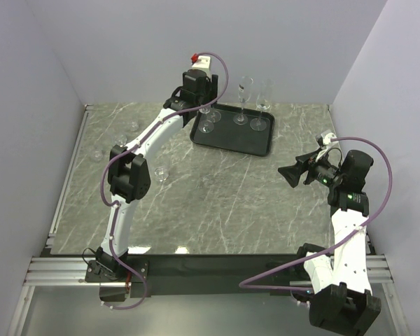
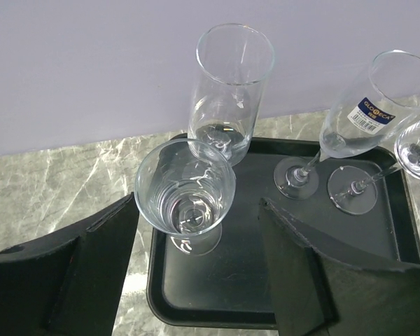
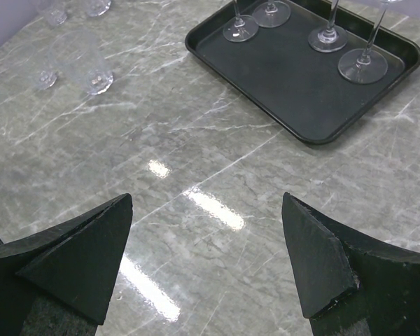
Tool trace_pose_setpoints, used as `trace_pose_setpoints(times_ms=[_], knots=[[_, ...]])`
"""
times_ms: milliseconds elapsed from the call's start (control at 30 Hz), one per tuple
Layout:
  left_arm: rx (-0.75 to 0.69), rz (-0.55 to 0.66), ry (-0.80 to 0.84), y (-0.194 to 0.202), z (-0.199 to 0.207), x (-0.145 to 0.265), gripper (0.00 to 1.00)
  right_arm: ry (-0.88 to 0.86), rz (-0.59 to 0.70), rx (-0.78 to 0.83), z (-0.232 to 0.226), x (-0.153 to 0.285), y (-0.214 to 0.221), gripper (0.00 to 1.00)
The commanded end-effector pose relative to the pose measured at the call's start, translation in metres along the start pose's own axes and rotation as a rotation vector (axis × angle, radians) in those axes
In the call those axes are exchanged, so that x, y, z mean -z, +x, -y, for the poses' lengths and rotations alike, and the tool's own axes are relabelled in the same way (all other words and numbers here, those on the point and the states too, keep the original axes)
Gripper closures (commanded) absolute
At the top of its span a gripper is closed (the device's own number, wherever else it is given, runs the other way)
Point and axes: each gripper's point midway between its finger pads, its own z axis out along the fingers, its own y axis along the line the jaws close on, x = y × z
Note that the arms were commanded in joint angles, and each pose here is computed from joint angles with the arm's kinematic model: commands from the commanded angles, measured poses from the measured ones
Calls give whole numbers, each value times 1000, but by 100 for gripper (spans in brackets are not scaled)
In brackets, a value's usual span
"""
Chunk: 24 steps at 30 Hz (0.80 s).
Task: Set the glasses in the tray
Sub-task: Place the glass into the tray
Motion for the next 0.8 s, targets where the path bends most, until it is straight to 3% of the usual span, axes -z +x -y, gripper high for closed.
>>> trace_pose_setpoints(times_ms=[0, 300, 767], knots=[[54, 102, 33, -47, 1, 17, 25, -12, 21, 20, -1, 0, -5, 7], [91, 86, 63, -41, 4, 8, 26, -12, 24, 23, -1, 1, -6, 7], [72, 95, 45, -38, 0, 2, 46, -8, 22, 18, 1, 1, -5, 7]])
